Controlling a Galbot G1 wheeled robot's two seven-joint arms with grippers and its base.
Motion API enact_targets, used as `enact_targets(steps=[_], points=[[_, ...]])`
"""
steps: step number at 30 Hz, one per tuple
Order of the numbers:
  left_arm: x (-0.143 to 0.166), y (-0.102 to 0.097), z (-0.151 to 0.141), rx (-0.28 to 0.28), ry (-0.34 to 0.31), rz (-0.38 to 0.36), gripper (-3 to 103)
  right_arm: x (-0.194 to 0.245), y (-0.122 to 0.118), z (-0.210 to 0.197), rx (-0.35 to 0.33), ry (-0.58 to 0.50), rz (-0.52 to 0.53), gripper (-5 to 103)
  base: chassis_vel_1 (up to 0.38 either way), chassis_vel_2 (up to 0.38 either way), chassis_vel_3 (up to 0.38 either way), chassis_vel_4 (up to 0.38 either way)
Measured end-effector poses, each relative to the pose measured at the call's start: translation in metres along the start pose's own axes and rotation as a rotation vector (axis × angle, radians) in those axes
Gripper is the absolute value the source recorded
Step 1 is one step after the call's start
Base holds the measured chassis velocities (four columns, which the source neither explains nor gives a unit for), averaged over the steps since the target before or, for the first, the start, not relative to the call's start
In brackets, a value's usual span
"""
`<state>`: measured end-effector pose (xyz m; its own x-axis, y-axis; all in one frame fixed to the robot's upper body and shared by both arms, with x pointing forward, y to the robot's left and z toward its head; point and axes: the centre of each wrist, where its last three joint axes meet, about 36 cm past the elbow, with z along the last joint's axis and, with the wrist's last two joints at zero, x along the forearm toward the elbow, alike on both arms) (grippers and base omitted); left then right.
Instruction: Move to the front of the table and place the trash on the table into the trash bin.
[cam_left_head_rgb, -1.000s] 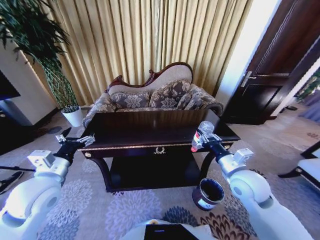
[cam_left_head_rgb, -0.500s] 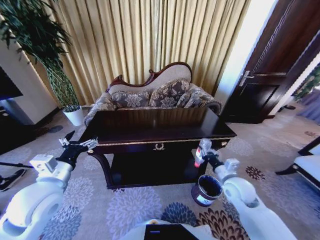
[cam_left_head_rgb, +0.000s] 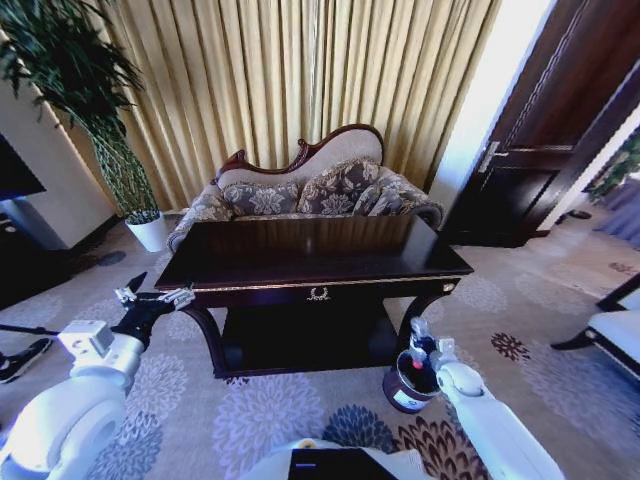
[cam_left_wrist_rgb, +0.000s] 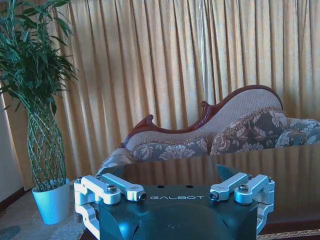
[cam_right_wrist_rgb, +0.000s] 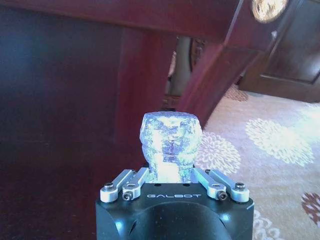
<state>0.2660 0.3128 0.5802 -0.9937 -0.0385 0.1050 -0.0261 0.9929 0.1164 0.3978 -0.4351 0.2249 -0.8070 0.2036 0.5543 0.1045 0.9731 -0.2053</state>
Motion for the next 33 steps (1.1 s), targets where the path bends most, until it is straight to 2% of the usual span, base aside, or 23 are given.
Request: enact_targets(steps=[8,12,14,17,18,21,23,24,27,30,33], points=[[0.000,0.000,0.001,-0.002,0.003,0.001,100,-0.042,0.004,0.009,-0.018,-0.013,0.090,23,0.000,0.000,0.000,0.000],[0.000,0.001,0.000,-0.004,-0.011,0.006,100,-0.049,0.008,0.011,-0.029,-0.005,0.115,21,0.000,0.000,0.000,0.000],[-0.001,0.001,-0.001,-0.006,-0.022,0.018,100,-0.052,0.010,0.012,-0.012,0.004,0.141,26,0.000,0.000,0.000,0.000],[-0.001,0.001,-0.002,-0.008,-0.027,0.024,100,-0.054,0.010,0.015,0.008,0.013,0.160,26,0.000,0.000,0.000,0.000],[-0.001,0.001,-0.002,-0.008,-0.029,0.026,100,-0.054,0.010,0.016,0.012,0.016,0.167,37,0.000,0.000,0.000,0.000],[-0.001,0.001,-0.002,-0.006,-0.031,0.027,100,-0.054,0.012,0.017,0.016,0.018,0.178,53,0.000,0.000,0.000,0.000],[-0.001,0.001,-0.002,-0.006,-0.031,0.027,100,-0.054,0.013,0.017,0.016,0.018,0.181,53,0.000,0.000,0.000,0.000],[-0.001,0.001,-0.002,-0.007,-0.032,0.027,100,-0.054,0.013,0.017,0.015,0.018,0.186,64,0.000,0.000,0.000,0.000],[-0.002,0.001,-0.002,-0.006,-0.036,0.028,100,-0.053,0.013,0.017,0.014,0.019,0.191,70,0.000,0.000,0.000,0.000],[-0.002,0.000,-0.003,-0.003,-0.048,0.031,100,-0.051,0.012,0.018,0.014,0.019,0.204,86,0.000,0.000,0.000,0.000],[-0.003,0.000,-0.003,0.000,-0.053,0.033,100,-0.050,0.010,0.019,0.016,0.019,0.210,91,0.000,0.000,0.000,0.000]])
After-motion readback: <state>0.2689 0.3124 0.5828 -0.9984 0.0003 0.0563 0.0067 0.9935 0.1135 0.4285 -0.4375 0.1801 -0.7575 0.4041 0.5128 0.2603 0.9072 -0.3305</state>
